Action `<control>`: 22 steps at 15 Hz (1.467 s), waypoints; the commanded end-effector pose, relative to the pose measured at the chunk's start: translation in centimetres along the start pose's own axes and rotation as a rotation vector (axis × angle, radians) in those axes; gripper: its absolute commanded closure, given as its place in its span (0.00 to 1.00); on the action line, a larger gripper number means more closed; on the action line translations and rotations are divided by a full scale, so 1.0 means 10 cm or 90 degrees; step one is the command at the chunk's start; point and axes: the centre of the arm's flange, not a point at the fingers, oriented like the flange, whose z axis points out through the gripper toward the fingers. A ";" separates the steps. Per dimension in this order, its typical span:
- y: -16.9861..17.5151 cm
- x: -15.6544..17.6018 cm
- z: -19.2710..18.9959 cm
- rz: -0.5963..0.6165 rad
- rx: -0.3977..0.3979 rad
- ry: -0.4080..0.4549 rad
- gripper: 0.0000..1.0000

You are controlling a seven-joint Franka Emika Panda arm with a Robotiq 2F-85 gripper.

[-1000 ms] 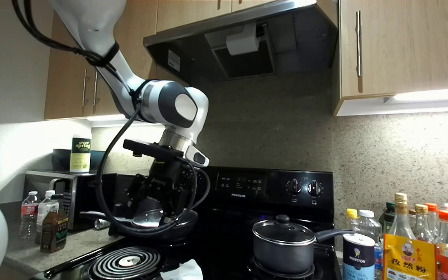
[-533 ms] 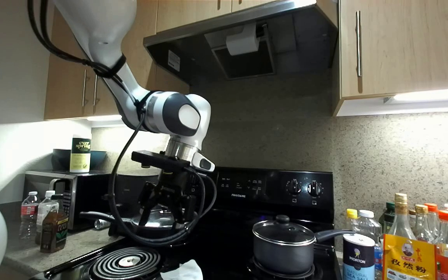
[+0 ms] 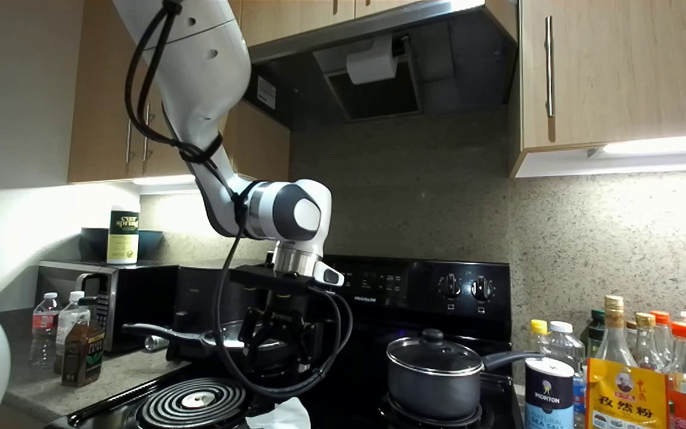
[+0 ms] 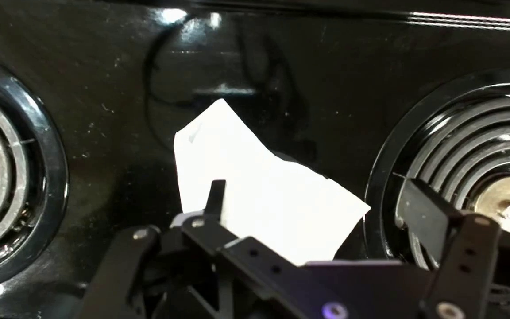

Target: Use the white cloth to wipe the stove

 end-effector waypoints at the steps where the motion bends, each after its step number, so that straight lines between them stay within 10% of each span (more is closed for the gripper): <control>1: 0.00 0.03 0.01 0.000 0.000 -0.002 0.00; 22: 0.24 0.68 0.77 -0.002 -0.060 -0.074 0.00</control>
